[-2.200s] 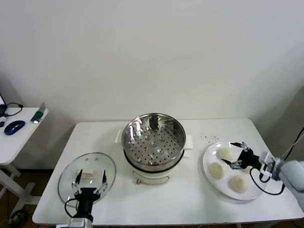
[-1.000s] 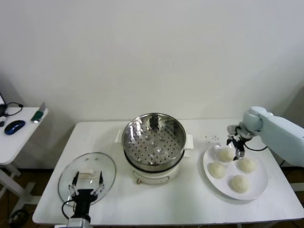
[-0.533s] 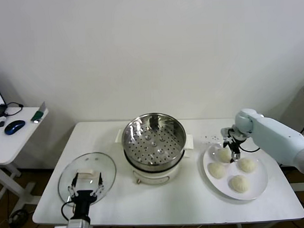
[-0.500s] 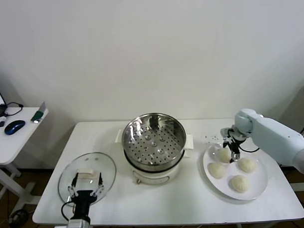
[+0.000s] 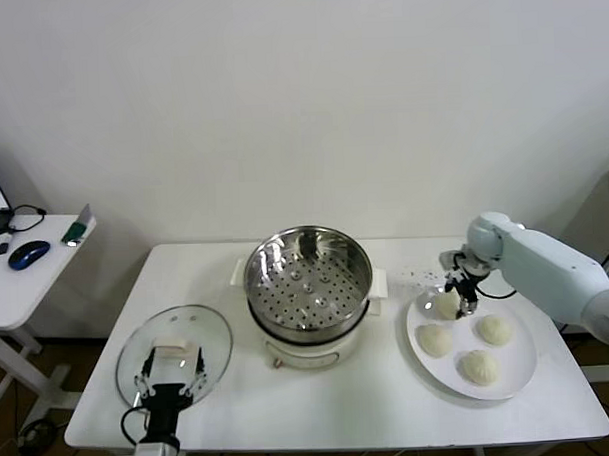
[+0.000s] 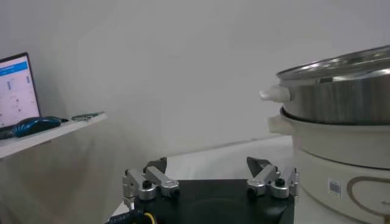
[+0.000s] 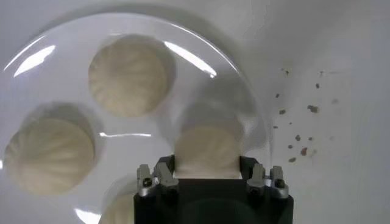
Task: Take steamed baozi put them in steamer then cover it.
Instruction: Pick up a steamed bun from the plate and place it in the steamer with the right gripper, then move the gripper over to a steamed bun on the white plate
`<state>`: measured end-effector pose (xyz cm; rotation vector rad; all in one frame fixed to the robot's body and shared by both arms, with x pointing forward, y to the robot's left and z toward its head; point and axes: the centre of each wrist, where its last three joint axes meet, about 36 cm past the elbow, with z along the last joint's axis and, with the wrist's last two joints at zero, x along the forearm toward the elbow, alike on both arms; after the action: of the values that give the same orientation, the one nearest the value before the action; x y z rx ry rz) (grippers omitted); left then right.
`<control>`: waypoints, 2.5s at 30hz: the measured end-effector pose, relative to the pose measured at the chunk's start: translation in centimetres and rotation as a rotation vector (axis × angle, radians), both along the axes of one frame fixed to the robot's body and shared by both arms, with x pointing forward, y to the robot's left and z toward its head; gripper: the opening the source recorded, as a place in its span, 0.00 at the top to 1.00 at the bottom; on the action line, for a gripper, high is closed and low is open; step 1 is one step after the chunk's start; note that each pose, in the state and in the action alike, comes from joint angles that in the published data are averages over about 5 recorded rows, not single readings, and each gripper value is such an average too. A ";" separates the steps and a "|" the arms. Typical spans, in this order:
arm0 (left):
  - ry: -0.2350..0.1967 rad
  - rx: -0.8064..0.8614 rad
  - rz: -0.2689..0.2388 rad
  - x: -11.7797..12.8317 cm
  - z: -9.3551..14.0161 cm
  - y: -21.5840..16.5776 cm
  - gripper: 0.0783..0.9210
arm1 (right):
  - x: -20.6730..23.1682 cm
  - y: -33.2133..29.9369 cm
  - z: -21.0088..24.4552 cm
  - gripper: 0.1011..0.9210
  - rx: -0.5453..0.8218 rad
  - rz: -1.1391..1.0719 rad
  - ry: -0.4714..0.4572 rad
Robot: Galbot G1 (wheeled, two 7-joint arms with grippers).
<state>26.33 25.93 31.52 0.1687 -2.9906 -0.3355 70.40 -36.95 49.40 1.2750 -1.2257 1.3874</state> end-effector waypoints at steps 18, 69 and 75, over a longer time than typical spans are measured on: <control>-0.003 0.000 -0.010 -0.6 0.2 -0.3 0.12 | 4.1 15.3 20.7 0.28 -0.075 0.586 -0.134; 0.018 0.008 -0.001 -1.2 0.0 0.5 0.12 | 0.1 39.7 9.7 0.12 -0.328 1.354 -0.132; 0.012 0.011 -0.002 -1.1 0.3 0.5 0.12 | 0.6 37.9 12.8 0.12 -0.312 1.311 -0.146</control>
<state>25.28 26.43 31.83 0.1648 -2.9774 -0.3520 70.99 0.95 62.20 1.8285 -0.0660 2.4560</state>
